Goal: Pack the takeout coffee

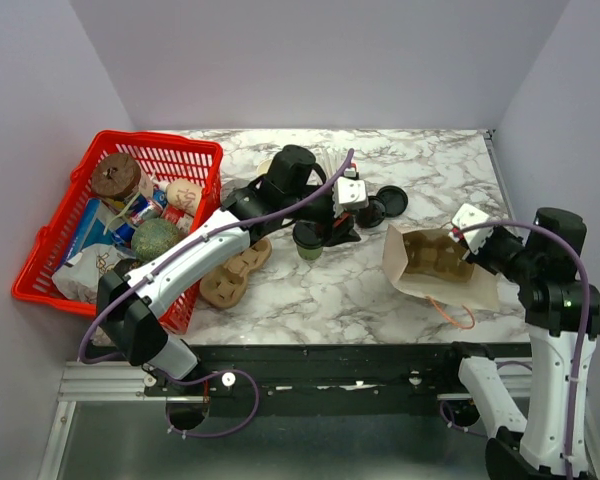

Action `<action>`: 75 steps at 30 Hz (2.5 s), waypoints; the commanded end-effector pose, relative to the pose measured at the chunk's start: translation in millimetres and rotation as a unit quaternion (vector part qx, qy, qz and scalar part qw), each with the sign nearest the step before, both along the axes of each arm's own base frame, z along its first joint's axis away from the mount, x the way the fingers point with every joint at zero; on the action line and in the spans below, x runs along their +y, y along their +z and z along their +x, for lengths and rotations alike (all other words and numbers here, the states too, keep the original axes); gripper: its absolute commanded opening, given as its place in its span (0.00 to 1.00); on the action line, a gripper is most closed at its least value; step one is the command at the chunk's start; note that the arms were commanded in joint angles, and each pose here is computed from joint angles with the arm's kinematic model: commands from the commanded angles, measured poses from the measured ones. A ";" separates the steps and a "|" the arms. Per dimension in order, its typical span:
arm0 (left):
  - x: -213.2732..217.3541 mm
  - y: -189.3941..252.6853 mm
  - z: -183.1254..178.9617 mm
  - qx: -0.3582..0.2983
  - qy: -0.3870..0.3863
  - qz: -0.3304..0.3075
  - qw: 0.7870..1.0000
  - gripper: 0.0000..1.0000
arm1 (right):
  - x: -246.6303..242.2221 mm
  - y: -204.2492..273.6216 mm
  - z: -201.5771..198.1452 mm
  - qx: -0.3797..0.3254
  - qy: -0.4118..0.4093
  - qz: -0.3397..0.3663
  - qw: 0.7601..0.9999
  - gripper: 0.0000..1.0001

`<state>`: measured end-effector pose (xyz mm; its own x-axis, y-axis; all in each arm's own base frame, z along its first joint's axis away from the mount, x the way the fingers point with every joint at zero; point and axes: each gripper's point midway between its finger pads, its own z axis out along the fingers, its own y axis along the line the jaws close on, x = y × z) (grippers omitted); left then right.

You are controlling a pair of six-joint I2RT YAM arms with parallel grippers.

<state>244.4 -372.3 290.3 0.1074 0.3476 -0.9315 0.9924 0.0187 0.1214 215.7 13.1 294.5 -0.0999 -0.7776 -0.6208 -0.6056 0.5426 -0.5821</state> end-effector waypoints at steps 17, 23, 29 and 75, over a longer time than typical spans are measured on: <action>4.8 0.0 3.6 -0.006 0.014 0.001 1.000 0.68 | 22.0 17.2 -24.6 -0.016 0.037 0.038 0.998 0.01; 19.3 -9.0 20.0 0.020 0.078 0.027 0.996 0.71 | 14.6 -13.0 -20.5 0.140 0.007 0.055 0.989 0.01; 53.9 -26.5 40.4 0.066 0.175 0.090 0.978 0.85 | 11.7 -32.2 -19.9 0.204 -0.003 0.059 0.977 0.01; 89.6 -145.7 83.9 0.204 0.329 0.302 0.871 0.98 | -36.1 -41.3 29.2 0.257 -0.107 0.152 0.948 0.03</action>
<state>330.4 -283.4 150.2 -0.5790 0.6463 -0.4970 0.7571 0.6524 -0.0338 261.0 -33.9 257.1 -0.5552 -0.5328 -0.6386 -0.6216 0.7760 -0.1069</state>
